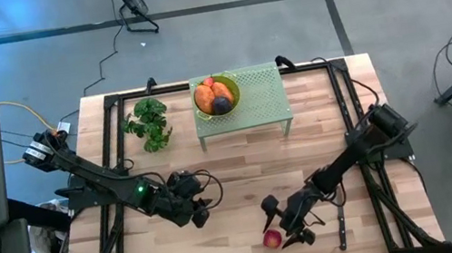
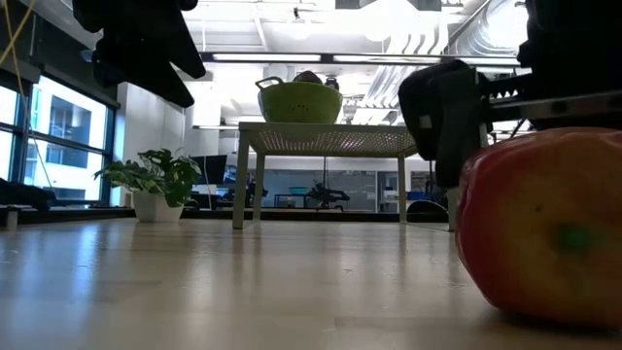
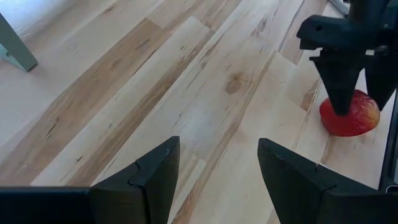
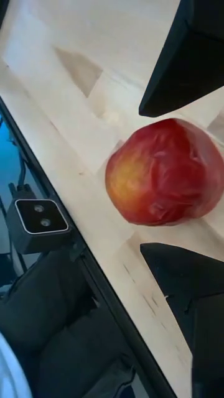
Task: Pick & Place Fruit
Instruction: Put the red apple into the green strainer bowl on the shelf
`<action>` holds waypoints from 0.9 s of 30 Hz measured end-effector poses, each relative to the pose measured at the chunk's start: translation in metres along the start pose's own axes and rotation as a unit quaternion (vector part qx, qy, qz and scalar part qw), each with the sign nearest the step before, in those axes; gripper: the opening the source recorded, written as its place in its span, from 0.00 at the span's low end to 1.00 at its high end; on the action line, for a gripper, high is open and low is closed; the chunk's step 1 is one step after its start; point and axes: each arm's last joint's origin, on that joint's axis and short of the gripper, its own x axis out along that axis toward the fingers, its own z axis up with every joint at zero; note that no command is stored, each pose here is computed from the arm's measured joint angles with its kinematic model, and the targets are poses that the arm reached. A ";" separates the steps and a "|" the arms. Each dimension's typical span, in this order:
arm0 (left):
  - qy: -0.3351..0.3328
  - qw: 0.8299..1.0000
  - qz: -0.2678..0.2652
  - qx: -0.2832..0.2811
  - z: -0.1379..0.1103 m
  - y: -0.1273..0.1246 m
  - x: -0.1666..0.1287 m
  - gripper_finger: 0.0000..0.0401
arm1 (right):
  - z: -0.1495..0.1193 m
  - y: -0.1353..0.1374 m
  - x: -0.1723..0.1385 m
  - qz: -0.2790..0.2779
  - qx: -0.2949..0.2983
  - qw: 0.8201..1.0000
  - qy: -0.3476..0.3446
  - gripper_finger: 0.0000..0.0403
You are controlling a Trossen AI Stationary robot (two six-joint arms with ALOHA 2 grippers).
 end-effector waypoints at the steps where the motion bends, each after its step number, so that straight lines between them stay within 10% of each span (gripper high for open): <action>1: 0.000 1.000 0.000 0.000 0.000 0.000 0.000 0.53 | -0.001 0.000 0.002 0.000 -0.001 1.000 -0.003 0.85; 15: 0.000 1.000 0.000 0.001 0.000 0.000 0.000 0.53 | -0.017 0.001 0.012 0.000 0.009 1.000 0.003 0.84; 27: 0.000 1.000 0.001 0.002 0.000 0.000 0.000 0.53 | -0.017 0.001 0.012 0.001 0.011 1.000 0.004 0.63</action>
